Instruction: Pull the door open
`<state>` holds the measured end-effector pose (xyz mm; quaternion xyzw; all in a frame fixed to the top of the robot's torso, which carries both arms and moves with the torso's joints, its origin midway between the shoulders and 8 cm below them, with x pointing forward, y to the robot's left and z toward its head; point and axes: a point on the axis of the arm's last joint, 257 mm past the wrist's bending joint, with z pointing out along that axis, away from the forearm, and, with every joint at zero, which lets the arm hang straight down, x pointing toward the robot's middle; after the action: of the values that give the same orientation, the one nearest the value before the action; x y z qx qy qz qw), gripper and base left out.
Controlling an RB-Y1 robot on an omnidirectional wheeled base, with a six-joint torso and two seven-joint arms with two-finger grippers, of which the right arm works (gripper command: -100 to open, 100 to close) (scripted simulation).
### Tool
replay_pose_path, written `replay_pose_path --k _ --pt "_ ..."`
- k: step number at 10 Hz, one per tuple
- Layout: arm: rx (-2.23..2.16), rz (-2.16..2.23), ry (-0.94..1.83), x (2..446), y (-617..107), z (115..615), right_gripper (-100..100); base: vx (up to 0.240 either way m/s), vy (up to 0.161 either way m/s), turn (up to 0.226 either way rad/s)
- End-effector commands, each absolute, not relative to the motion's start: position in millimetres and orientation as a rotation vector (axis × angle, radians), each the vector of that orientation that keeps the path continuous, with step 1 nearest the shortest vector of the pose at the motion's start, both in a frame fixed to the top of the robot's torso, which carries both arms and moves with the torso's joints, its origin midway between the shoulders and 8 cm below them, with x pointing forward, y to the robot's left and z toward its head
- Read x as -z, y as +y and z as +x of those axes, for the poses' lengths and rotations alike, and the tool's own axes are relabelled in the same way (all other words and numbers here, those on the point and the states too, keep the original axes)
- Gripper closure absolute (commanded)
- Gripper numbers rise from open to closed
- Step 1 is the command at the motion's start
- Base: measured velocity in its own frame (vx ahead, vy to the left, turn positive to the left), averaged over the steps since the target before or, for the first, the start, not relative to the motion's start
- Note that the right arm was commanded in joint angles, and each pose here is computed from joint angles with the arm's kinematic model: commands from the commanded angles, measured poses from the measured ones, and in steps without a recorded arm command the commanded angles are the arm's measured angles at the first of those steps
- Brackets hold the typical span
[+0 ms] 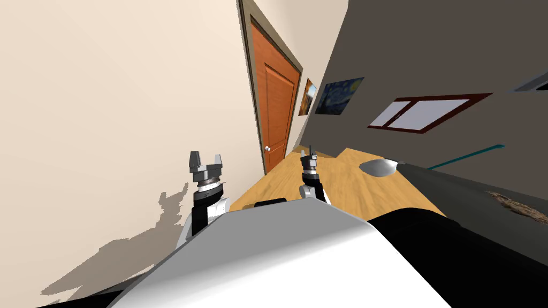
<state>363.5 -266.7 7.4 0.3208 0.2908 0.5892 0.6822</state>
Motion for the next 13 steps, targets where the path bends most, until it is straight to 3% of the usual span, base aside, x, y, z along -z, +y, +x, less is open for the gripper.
replay_pose_path --k 1,13 --pt "-1.275 0.701 0.694 5 -264 368 -100 0.12 -0.089 0.109" --pt "-0.99 0.558 0.934 84 -247 387 -100 0.11 0.002 0.055"
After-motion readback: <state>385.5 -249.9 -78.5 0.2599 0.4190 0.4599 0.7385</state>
